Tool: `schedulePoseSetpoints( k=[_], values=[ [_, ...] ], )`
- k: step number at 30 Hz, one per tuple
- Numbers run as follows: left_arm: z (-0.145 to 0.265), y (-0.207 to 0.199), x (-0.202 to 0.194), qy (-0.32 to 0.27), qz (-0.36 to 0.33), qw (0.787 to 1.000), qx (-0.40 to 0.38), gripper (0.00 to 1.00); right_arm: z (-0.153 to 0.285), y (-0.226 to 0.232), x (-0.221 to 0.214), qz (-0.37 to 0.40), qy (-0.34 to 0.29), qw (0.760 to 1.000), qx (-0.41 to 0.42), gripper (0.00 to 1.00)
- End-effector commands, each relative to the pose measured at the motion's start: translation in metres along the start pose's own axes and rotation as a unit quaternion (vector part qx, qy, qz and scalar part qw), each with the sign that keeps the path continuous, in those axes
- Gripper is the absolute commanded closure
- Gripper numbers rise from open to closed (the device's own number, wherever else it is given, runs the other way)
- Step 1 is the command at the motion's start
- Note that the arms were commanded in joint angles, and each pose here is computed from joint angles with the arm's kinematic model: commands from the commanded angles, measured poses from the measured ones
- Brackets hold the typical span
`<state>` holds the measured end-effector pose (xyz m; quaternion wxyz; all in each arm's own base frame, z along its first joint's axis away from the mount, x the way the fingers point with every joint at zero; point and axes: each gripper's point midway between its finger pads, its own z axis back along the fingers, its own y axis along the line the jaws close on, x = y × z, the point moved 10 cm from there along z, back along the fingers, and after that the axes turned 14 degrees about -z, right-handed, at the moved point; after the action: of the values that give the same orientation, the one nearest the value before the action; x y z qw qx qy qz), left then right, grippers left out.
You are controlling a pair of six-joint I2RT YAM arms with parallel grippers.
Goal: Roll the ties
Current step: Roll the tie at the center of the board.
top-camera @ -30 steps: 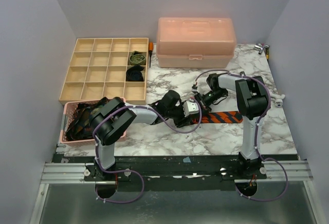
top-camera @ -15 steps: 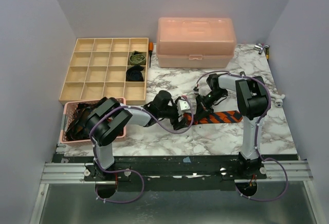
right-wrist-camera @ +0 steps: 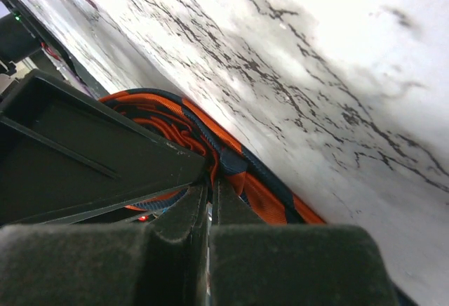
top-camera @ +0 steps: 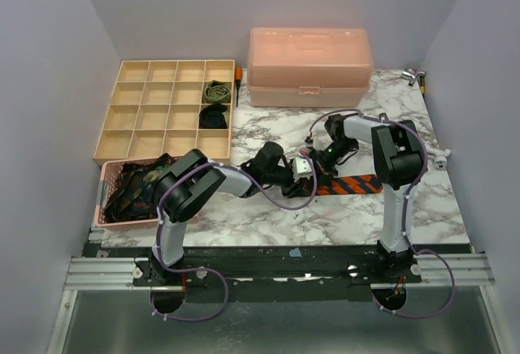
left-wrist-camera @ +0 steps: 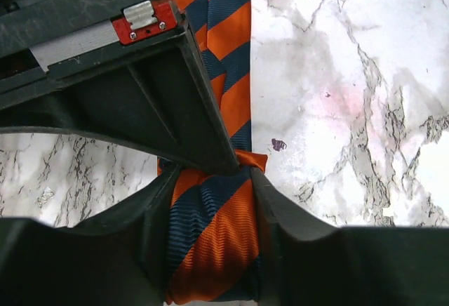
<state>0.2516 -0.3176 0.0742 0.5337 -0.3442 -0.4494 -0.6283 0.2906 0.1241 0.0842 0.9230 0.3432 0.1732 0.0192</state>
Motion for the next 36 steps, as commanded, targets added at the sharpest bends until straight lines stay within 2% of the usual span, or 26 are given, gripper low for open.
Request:
schedulePoseSetpoints(
  k=[1, 2, 5, 7, 13, 19, 27, 30, 33, 36],
  values=[
    [0.008, -0.007, -0.017, 0.058, 0.002, 0.998, 0.001, 0.72, -0.007, -0.028, 0.022, 0.052, -0.043, 0.99, -0.123, 1.0],
    [0.012, -0.011, -0.022, 0.069, 0.003, 0.998, -0.001, 0.74, -0.002, -0.024, 0.019, 0.05, -0.041, 0.992, -0.109, 0.97],
    [0.017, -0.018, -0.029, 0.092, 0.009, 0.996, -0.01, 0.77, 0.015, -0.009, 0.01, 0.049, -0.042, 0.996, -0.057, 0.74],
    [0.017, -0.018, -0.031, 0.102, 0.018, 0.995, -0.013, 0.77, 0.027, 0.003, 0.004, 0.053, -0.046, 0.997, -0.017, 0.64],
    [0.012, -0.011, -0.029, 0.115, 0.027, 0.993, -0.007, 0.76, 0.03, 0.022, -0.012, 0.049, -0.019, 0.995, 0.086, 0.54],
    [0.011, -0.008, -0.027, 0.114, 0.026, 0.993, -0.013, 0.74, 0.026, 0.023, -0.007, 0.048, -0.007, 0.992, 0.113, 0.48],
    [0.009, -0.008, -0.026, 0.117, 0.032, 0.992, -0.017, 0.71, 0.002, 0.013, 0.013, 0.059, 0.001, 0.996, 0.074, 0.53],
    [0.008, -0.007, -0.026, 0.12, 0.036, 0.992, -0.02, 0.7, -0.012, 0.001, 0.009, 0.054, 0.017, 0.997, 0.058, 0.61],
    [0.008, -0.008, -0.026, 0.118, 0.038, 0.992, -0.024, 0.69, -0.019, -0.012, 0.012, 0.05, 0.016, 0.998, 0.021, 0.73],
    [0.009, -0.009, -0.024, 0.111, 0.041, 0.992, -0.032, 0.67, -0.024, -0.023, 0.017, 0.046, 0.008, 0.999, -0.021, 0.98]
  ],
)
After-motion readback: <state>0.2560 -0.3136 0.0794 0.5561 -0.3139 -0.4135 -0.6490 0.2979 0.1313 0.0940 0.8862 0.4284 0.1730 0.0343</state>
